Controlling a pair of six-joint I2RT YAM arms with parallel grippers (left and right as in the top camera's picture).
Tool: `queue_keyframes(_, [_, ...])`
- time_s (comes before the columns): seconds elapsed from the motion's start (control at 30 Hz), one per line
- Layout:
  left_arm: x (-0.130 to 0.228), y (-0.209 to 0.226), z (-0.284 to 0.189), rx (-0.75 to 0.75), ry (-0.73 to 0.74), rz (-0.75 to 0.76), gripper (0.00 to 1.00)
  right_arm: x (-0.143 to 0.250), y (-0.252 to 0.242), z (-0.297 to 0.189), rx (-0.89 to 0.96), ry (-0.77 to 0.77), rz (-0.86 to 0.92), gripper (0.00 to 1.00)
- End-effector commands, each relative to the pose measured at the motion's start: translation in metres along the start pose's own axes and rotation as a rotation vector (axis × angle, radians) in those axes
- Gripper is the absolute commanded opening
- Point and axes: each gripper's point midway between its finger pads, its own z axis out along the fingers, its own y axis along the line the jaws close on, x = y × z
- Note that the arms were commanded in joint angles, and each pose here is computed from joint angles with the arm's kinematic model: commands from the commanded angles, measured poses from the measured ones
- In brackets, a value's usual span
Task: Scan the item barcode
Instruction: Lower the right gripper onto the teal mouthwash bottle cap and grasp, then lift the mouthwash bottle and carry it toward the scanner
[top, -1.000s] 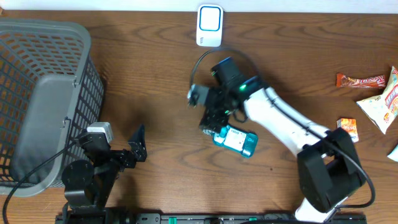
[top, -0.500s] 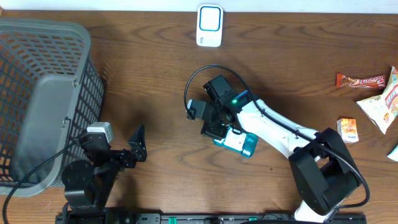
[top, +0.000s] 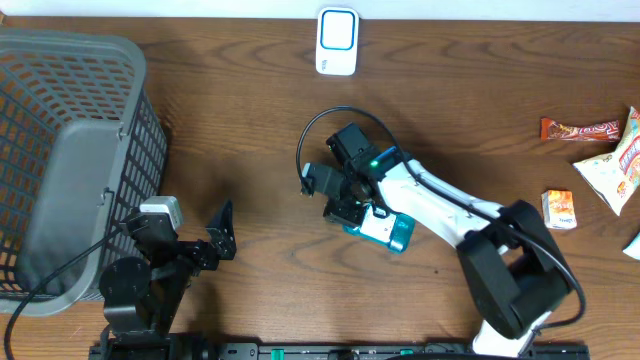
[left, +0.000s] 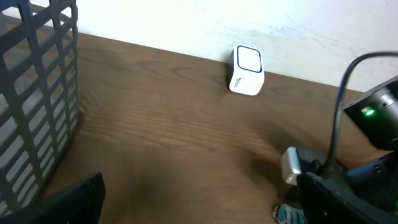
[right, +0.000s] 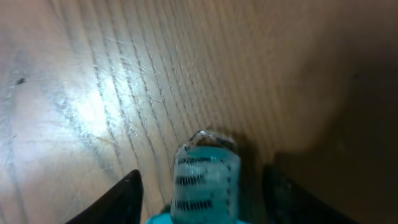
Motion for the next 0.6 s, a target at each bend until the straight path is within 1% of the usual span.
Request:
queue_keyframes(0.0, [0.0,-0.002,0.0,0.011,0.001,-0.001,0.99,0.012,0.012,0.024,-0.056,0.052,0.034,0.5])
queue_keyframes(0.17, [0.0,-0.002,0.0,0.011,0.001,-0.001,0.99,0.014,0.011,0.032,-0.057,0.061,0.042,0.21])
queue_keyframes(0.2, [0.0,-0.002,0.0,0.011,0.001,-0.001,0.99,0.011,0.009,0.031,-0.047,0.049,0.053,0.18])
queue_keyframes(0.4, [0.0,-0.002,0.0,0.011,0.001,-0.001,0.99,-0.021,-0.01,0.019,0.006,-0.029,0.118,0.1])
queue_keyframes(0.47, [0.0,-0.002,0.0,0.011,0.001,-0.001,0.99,-0.031,-0.014,0.013,0.018,-0.049,0.119,0.09])
queue_keyframes(0.57, [0.0,-0.002,0.0,0.011,0.001,-0.001,0.99,-0.045,-0.026,0.002,0.059,-0.075,0.117,0.09])
